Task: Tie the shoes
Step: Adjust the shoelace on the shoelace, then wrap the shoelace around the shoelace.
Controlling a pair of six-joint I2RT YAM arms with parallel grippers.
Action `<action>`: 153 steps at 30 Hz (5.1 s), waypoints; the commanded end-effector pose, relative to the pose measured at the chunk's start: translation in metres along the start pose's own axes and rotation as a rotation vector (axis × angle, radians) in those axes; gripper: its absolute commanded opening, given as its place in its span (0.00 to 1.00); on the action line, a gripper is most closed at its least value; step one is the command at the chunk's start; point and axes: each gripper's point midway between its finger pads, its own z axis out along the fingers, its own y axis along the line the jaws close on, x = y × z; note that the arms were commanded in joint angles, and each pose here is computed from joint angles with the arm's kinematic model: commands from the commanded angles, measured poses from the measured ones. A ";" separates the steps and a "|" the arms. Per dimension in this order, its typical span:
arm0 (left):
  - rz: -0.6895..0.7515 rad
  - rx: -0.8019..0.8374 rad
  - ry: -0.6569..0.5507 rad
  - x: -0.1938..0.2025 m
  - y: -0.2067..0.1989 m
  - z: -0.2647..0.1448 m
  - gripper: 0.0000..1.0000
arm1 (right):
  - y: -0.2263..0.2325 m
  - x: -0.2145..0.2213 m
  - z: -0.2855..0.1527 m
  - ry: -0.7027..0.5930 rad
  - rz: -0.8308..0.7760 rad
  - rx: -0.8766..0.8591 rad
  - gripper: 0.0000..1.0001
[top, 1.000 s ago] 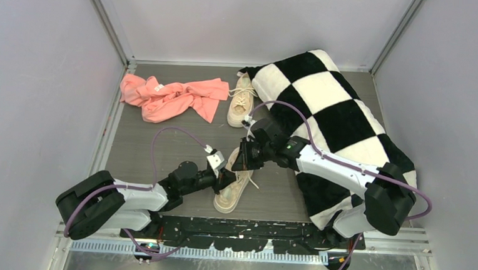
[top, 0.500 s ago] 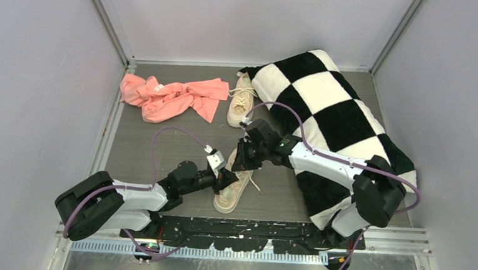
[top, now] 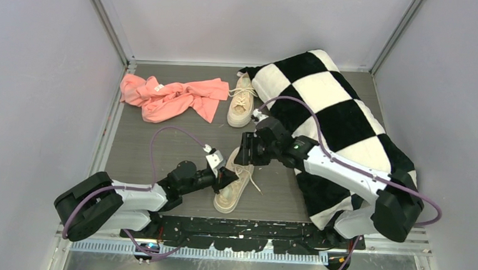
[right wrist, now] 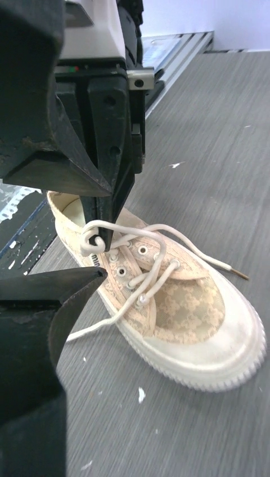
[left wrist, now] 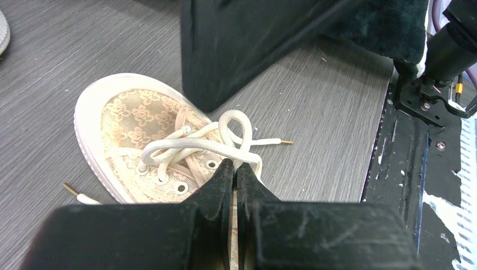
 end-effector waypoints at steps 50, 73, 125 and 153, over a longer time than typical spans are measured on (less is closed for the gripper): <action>-0.073 -0.078 -0.198 -0.023 0.017 0.008 0.00 | -0.063 0.088 0.025 0.188 -0.072 0.037 0.01; -0.066 -0.112 -0.231 -0.031 0.022 0.004 0.00 | -0.066 0.112 0.031 0.267 -0.069 0.060 0.01; -0.074 -0.126 -0.221 -0.025 0.025 0.004 0.00 | -0.008 0.019 -0.003 -0.173 -0.198 -0.044 0.57; -0.076 -0.153 -0.220 -0.030 0.029 0.005 0.00 | 0.004 -0.002 0.011 -0.241 -0.123 -0.213 0.62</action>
